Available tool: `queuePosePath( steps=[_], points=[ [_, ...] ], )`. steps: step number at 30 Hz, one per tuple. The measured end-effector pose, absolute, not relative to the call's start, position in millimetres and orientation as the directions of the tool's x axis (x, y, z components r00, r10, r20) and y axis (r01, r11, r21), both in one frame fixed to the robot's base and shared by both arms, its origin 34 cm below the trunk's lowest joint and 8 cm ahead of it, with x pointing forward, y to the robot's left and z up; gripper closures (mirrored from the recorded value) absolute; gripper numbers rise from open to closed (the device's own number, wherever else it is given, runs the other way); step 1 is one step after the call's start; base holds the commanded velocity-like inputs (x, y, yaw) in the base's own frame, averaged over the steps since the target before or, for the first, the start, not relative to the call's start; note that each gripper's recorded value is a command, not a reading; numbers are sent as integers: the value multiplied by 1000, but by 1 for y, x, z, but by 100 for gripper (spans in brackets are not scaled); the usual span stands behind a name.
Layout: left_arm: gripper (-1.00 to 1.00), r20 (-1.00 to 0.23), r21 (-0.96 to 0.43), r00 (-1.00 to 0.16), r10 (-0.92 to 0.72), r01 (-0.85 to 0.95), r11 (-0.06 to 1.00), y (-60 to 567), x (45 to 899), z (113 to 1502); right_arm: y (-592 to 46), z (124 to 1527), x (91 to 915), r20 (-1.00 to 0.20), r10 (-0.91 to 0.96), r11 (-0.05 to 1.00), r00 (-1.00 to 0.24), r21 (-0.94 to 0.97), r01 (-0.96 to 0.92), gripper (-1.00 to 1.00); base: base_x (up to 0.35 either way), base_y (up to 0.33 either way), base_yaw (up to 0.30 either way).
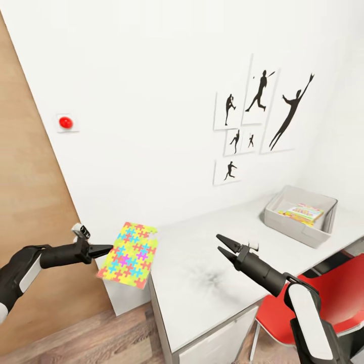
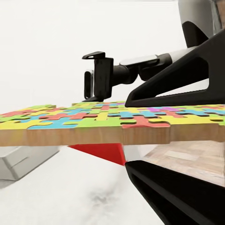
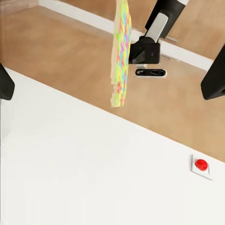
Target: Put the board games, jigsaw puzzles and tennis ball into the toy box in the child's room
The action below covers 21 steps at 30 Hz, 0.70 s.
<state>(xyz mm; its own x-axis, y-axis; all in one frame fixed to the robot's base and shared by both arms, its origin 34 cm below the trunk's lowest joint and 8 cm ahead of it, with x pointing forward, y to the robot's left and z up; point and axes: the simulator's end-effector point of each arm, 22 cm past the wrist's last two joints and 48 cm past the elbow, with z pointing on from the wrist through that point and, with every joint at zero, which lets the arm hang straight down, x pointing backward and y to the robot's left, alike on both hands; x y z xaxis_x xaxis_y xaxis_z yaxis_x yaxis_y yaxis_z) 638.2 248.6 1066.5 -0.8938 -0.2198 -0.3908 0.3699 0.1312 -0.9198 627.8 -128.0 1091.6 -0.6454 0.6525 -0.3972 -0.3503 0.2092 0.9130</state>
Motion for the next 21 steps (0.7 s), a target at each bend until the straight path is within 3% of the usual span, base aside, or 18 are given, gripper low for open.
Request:
queuePosePath(
  steps=[21],
  points=[
    [100, -393, -919, -893, -220, 373, 130, 248, 633, 1092, -130, 1115, 622, -397, 655, 211, -643, 913, -349, -100, 0, 0, -278]
  ],
)
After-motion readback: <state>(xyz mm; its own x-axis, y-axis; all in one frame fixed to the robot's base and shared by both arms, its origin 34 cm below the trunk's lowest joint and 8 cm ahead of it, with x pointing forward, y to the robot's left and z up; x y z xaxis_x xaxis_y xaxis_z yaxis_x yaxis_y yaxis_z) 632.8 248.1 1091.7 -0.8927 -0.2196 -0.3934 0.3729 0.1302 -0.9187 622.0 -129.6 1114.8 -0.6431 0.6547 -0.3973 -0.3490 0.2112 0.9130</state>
